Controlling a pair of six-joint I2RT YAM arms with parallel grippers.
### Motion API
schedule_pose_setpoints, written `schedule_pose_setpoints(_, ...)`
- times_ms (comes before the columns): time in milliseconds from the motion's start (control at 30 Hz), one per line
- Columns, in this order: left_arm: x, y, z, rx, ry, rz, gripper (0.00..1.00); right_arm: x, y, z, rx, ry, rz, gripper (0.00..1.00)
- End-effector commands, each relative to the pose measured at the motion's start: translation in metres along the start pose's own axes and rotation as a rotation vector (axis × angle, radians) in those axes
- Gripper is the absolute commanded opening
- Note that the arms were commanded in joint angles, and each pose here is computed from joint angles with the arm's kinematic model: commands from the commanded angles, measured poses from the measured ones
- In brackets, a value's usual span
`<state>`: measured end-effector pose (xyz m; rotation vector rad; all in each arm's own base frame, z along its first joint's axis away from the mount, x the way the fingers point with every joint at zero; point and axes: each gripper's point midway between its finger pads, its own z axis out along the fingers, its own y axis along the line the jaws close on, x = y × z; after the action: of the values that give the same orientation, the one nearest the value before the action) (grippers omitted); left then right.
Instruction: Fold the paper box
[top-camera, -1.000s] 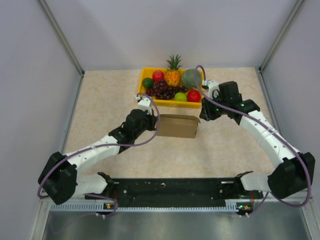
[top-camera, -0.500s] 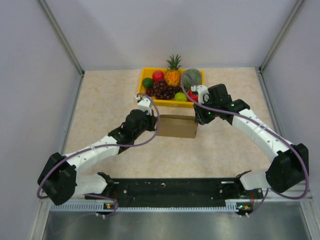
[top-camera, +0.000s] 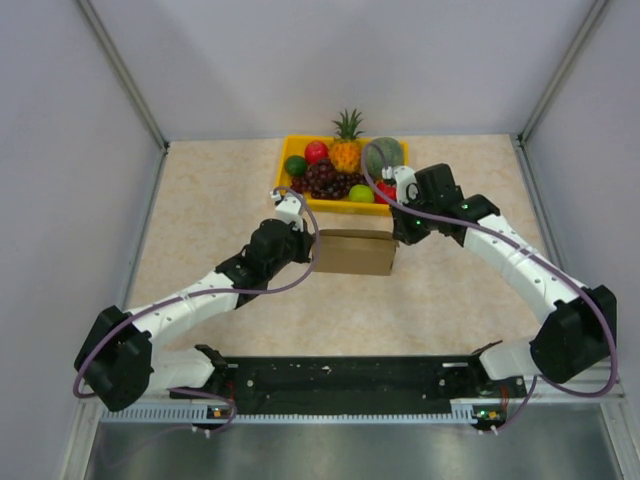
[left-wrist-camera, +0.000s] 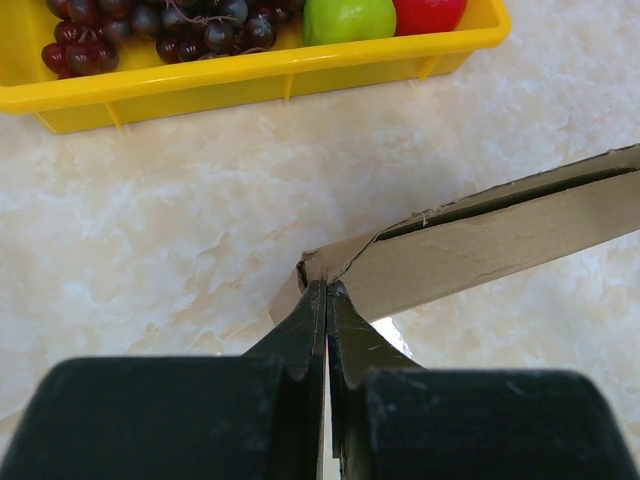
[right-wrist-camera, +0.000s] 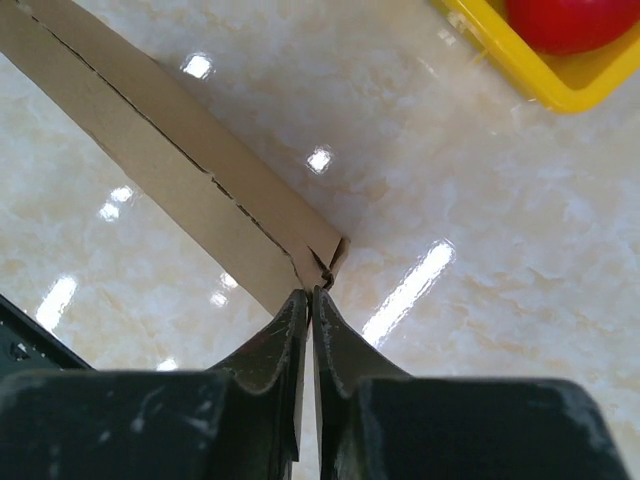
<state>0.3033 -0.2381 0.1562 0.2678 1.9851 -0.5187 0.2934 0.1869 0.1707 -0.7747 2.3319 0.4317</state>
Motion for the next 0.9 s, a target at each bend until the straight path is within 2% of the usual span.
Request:
schedule_pose_setpoints(0, 0.045, 0.01, -0.007, -0.014, 0.146, 0.022, 0.0, -0.024, 0.003, -0.006, 0.008, -0.054, 0.01, 0.0)
schedule_pose_setpoints(167, 0.043, 0.01, -0.008, -0.014, 0.14, 0.018, 0.0, -0.018, 0.004, -0.002, 0.053, -0.046, 0.042, 0.0)
schedule_pose_setpoints(433, 0.046, 0.008, -0.007, -0.008, 0.147, 0.013, 0.0, -0.025, -0.022, -0.014, 0.292, -0.131, 0.102, 0.0)
schedule_pose_setpoints(633, 0.047, 0.008, -0.007, -0.002, 0.15, 0.011, 0.0, -0.022, -0.024, -0.003, 0.411, -0.122, 0.074, 0.0)
schedule_pose_setpoints(867, 0.046, 0.007, -0.007, -0.002, 0.149, 0.012, 0.0, -0.013, -0.036, 0.002, 0.579, -0.131, 0.14, 0.0)
